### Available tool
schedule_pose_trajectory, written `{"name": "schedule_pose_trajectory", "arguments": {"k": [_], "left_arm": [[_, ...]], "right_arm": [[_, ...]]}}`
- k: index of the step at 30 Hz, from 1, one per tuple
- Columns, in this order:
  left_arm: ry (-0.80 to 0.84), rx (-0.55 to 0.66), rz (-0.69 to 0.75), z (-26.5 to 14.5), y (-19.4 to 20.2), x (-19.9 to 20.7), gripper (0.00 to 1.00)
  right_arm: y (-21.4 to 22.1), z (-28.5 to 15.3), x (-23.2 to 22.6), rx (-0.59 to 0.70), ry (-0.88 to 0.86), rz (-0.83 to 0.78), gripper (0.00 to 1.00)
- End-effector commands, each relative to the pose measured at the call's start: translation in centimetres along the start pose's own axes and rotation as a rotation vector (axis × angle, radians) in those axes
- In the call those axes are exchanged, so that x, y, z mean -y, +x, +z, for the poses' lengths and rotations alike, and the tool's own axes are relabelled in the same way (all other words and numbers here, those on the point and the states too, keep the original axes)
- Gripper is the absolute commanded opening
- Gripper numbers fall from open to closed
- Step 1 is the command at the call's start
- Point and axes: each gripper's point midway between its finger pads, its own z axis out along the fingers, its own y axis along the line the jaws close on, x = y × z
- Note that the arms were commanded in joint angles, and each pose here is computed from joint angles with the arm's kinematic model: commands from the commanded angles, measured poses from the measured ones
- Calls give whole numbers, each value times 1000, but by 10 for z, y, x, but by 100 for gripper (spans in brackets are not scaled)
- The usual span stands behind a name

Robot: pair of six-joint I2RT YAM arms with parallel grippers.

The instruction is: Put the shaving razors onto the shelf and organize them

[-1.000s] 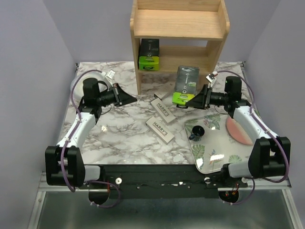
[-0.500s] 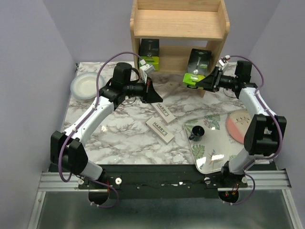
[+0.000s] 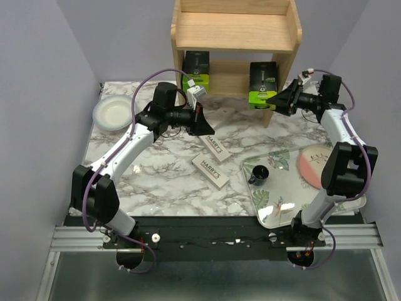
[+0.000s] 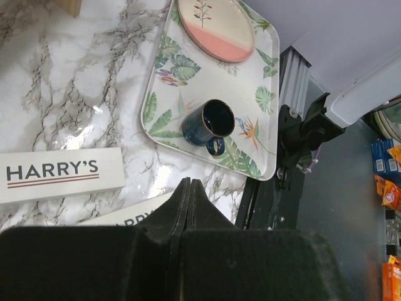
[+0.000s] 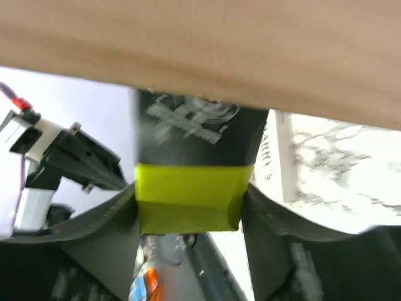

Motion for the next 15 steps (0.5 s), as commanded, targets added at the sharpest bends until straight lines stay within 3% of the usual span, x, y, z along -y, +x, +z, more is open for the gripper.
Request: {"name": "schedule_pose_trajectory", "arguments": {"k": [1, 7, 9, 14, 15], "left_arm": [[6, -2, 32, 7, -9, 1, 0], [-42, 44, 59, 23, -38, 8, 0], [-92, 89, 121, 29, -67, 14, 0], [-381, 195, 177, 49, -122, -9, 0], [-413, 173, 169, 63, -117, -25, 0]], "right_arm": [[-49, -27, 14, 170, 112, -21, 71], [-43, -33, 12, 180, 105, 1, 77], [-40, -33, 11, 184, 100, 12, 77], [-36, -34, 9, 182, 89, 20, 78], [-36, -34, 7, 184, 85, 15, 78]]}}
